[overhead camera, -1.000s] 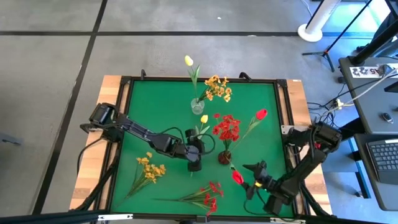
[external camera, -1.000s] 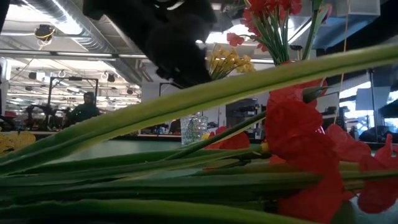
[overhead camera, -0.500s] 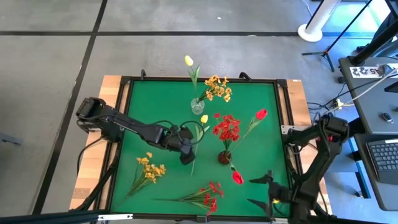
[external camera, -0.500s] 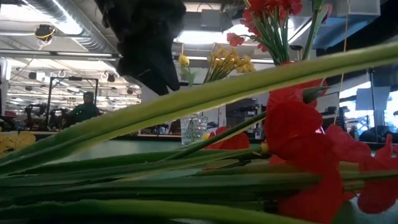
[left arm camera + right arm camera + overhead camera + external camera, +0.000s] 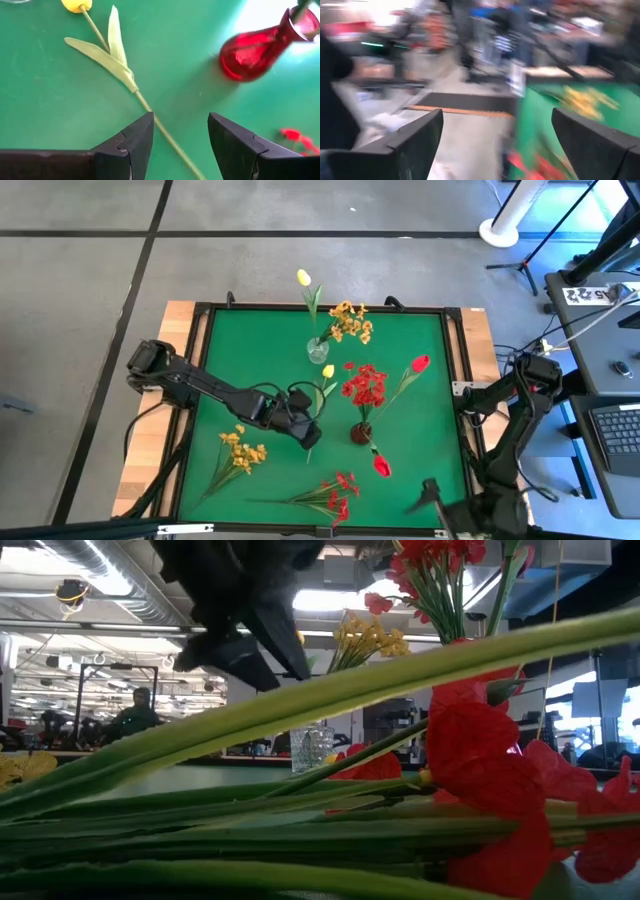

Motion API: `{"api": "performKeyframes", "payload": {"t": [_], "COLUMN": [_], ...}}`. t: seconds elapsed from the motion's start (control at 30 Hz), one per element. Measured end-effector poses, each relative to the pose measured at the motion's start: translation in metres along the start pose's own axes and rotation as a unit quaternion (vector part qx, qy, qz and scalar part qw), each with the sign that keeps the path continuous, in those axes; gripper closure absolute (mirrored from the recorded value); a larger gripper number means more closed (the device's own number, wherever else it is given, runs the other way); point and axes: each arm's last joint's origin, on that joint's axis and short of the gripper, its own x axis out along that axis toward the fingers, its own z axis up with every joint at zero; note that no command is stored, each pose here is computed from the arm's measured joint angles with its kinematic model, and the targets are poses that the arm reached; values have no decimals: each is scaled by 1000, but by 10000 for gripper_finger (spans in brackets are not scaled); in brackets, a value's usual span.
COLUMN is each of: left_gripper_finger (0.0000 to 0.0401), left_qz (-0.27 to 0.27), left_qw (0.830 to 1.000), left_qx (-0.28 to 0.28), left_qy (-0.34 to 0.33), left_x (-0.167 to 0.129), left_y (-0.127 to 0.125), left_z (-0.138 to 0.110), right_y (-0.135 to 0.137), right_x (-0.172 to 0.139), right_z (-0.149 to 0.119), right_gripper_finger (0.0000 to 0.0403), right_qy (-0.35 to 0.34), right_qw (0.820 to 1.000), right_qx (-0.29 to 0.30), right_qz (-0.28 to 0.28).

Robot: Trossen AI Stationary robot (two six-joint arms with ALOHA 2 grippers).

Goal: Sort flowers into vase by color
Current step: Put the top yellow flower into the transparent vase

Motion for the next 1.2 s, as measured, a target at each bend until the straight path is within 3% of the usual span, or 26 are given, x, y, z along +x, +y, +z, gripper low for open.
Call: {"api": "performKeyframes", "payload": {"t": [0.13, 0.43, 0.6, 0.7, 0.97, 1.1, 1.2], "left_gripper_finger": [219, 219, 222, 244, 385, 396, 398], "left_qz": [21, 76, 74, 78, 97, 95, 94], "left_qw": [999, 988, 984, 984, 983, 987, 989], "left_qx": [-43, -132, -160, -160, -155, -132, -112], "left_qy": [-21, 5, 13, 12, 3, -1, -37], "left_x": [20, 75, 83, 85, 90, 90, 74], "left_y": [-2, 15, 20, 23, 33, 34, 28], "left_z": [-8, -22, -15, -12, -2, 2, 5], "right_y": [7, 10, 8, 7, 6, 5, 4], "right_x": [-10, -36, -36, -35, -35, -35, -35], "right_z": [18, 42, 35, 33, 33, 33, 32], "right_gripper_finger": [33, 33, 33, 33, 33, 33, 33], "right_qy": [-33, -55, -23, -16, -12, -11, -9], "right_qw": [994, 980, 978, 978, 982, 986, 989], "right_qx": [-39, -95, -124, -131, -127, -115, -105], "right_qz": [94, 164, 164, 163, 140, 120, 105]}}
